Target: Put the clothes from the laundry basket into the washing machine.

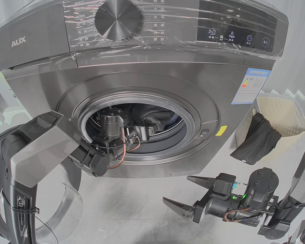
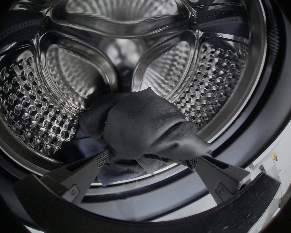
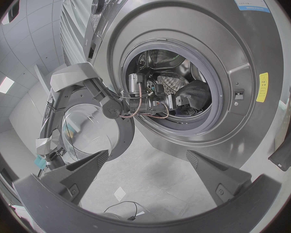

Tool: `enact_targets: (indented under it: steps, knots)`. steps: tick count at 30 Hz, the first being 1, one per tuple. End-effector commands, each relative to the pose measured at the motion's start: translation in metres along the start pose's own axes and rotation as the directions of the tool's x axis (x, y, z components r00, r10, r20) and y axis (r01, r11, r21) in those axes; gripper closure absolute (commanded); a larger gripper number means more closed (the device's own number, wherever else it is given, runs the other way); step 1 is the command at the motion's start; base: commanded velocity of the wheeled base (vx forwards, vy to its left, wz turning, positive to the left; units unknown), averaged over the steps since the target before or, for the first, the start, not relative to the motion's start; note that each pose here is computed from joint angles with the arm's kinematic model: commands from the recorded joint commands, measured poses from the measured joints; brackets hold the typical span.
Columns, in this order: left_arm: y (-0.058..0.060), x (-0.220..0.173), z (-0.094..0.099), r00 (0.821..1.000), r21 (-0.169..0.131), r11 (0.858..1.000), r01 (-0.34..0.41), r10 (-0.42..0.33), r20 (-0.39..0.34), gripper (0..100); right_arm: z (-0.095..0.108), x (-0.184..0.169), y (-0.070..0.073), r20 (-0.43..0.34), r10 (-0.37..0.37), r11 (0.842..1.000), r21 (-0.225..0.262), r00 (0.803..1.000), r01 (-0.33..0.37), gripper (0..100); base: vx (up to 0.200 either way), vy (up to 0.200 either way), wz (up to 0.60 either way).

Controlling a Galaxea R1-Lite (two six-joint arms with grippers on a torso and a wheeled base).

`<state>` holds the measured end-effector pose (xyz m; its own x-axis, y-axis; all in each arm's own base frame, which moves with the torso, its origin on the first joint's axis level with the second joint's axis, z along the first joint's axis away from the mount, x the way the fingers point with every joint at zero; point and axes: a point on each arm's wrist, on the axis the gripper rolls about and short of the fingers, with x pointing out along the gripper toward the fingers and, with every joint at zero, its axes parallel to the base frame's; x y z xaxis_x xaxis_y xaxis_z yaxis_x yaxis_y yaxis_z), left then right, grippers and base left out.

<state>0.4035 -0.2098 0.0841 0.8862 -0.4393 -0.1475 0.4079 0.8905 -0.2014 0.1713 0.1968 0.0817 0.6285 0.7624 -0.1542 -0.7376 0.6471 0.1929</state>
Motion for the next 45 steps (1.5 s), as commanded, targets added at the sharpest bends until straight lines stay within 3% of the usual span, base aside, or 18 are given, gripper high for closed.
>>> enact_targets:
  steps: [1, 4, 6, 12, 16, 22, 27, 28, 32, 36, 40, 45]
  knots:
    - [-0.009, -0.024, 0.013, 0.998, 0.027, 0.998, 0.06, -0.059, -0.015, 0, 0.0, 0.0, 0.0, 0.001, 0.001, 1.0, 0.0, 1.0, -0.001, 0, 0.0, 0.0, 0.0]
    - [-0.011, -0.035, 0.004, 0.993, 0.064, 0.992, 0.107, -0.103, -0.065, 0, 0.0, 0.0, 0.0, 0.001, 0.001, 1.0, 0.0, 1.0, -0.001, 0, 0.0, 0.0, 0.0]
    - [-0.015, -0.036, 0.003, 0.991, 0.074, 0.99, 0.123, -0.119, -0.053, 0, 0.0, 0.0, 0.0, 0.001, 0.001, 1.0, 0.0, 1.0, -0.001, 0, 0.0, 0.0, 0.0]
    - [-0.014, -0.023, 0.013, 0.992, 0.072, 0.991, 0.112, -0.115, 0.051, 0, 0.0, 0.0, 0.0, 0.001, 0.001, 1.0, 0.0, 1.0, -0.001, 0, 0.0, 0.0, 0.0]
    - [-0.012, -0.02, 0.015, 0.992, 0.072, 0.993, 0.097, -0.103, 0.073, 0, 0.0, 0.001, 0.0, 0.003, 0.002, 1.0, 0.0, 1.0, -0.002, 0, 0.0, 0.0, 0.0]
    - [-0.007, 0.006, -0.017, 0.995, 0.068, 0.994, 0.085, -0.088, 0.039, 0, 0.0, 0.001, 0.0, 0.001, 0.001, 1.0, 0.001, 1.0, -0.001, 0, 0.0, 0.0, 0.0]
    - [-0.006, 0.021, -0.031, 0.997, 0.068, 0.996, 0.066, -0.069, 0.046, 0, 0.0, 0.001, 0.0, 0.003, 0.002, 1.0, 0.001, 1.0, -0.002, 0, 0.0, 0.0, 0.0]
    - [-0.005, 0.025, -0.035, 0.997, 0.066, 0.996, 0.064, -0.067, 0.045, 100, 0.001, 0.001, 0.0, 0.004, 0.002, 1.0, 0.001, 1.0, -0.002, 0, 0.0, 0.0, 0.0]
    - [-0.005, 0.036, -0.037, 0.996, 0.065, 0.997, 0.049, -0.053, 0.068, 100, 0.001, 0.001, 0.0, 0.004, 0.002, 1.0, 0.001, 1.0, -0.002, 0, 0.0, 0.0, 0.0]
    - [-0.001, 0.055, -0.029, 0.987, 0.056, 0.998, -0.007, -0.002, 0.159, 100, 0.001, 0.001, 0.0, 0.004, 0.002, 1.0, 0.001, 1.0, -0.002, 0, 0.0, 0.0, 0.0]
    - [0.013, 0.07, -0.021, 0.967, 0.033, 0.995, -0.098, 0.087, 0.241, 100, 0.001, 0.002, 0.0, 0.009, 0.003, 1.0, 0.001, 1.0, -0.003, 0, 0.0, 0.0, 0.0]
    - [0.027, 0.08, -0.009, 0.938, 0.008, 0.988, -0.156, 0.146, 0.314, 100, 0.001, 0.002, 0.0, 0.009, 0.003, 1.0, 0.001, 1.0, -0.003, 0, 0.0, 0.0, 0.0]
